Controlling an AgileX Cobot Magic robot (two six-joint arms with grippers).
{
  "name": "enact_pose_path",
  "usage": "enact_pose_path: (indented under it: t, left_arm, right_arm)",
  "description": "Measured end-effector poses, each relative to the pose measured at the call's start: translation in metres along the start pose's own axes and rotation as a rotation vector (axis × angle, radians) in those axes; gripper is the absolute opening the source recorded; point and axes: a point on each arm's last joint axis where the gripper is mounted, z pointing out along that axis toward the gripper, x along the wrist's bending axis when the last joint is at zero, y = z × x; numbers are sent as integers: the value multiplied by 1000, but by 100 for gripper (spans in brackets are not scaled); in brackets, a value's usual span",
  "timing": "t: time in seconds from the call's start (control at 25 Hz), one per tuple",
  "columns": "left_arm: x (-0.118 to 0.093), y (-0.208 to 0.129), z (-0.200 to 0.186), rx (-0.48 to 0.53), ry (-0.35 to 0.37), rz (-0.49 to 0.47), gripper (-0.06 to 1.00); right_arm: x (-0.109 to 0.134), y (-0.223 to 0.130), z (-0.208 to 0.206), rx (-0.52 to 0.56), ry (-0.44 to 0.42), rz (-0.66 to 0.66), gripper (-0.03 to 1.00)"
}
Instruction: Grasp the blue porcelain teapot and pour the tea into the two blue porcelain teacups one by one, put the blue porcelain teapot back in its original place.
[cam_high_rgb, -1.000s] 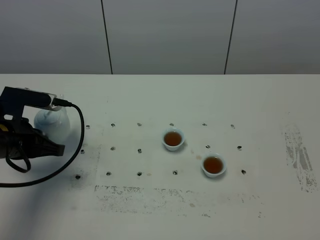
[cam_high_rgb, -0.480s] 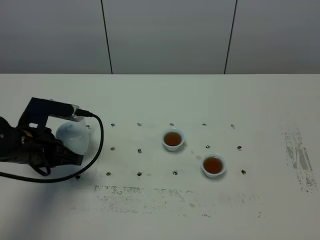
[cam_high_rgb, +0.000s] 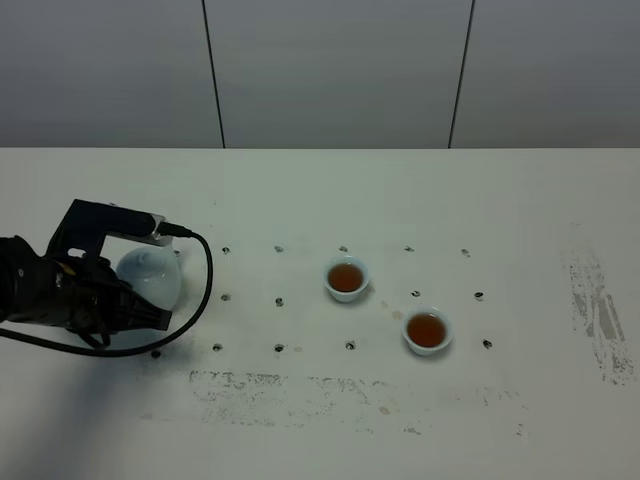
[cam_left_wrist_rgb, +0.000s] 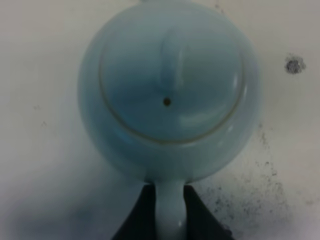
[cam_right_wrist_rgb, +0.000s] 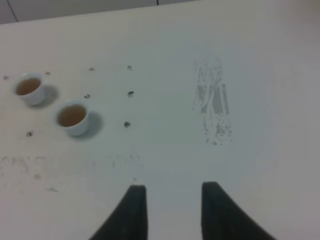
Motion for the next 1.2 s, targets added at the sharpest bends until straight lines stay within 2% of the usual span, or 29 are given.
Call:
enact_pose_path:
  t: [0.16, 0.4, 1.2]
  left_arm:
    - [-2, 2, 0, -22, 6, 23, 11]
    - [-20, 7, 1, -47, -15, 91, 11]
    - [-20, 6, 1, -37, -18, 98, 11]
  right_arm:
    - [0, 0, 0, 0, 0, 0, 28]
    - [0, 0, 0, 0, 0, 0, 28]
    - [0, 0, 0, 0, 0, 0, 28]
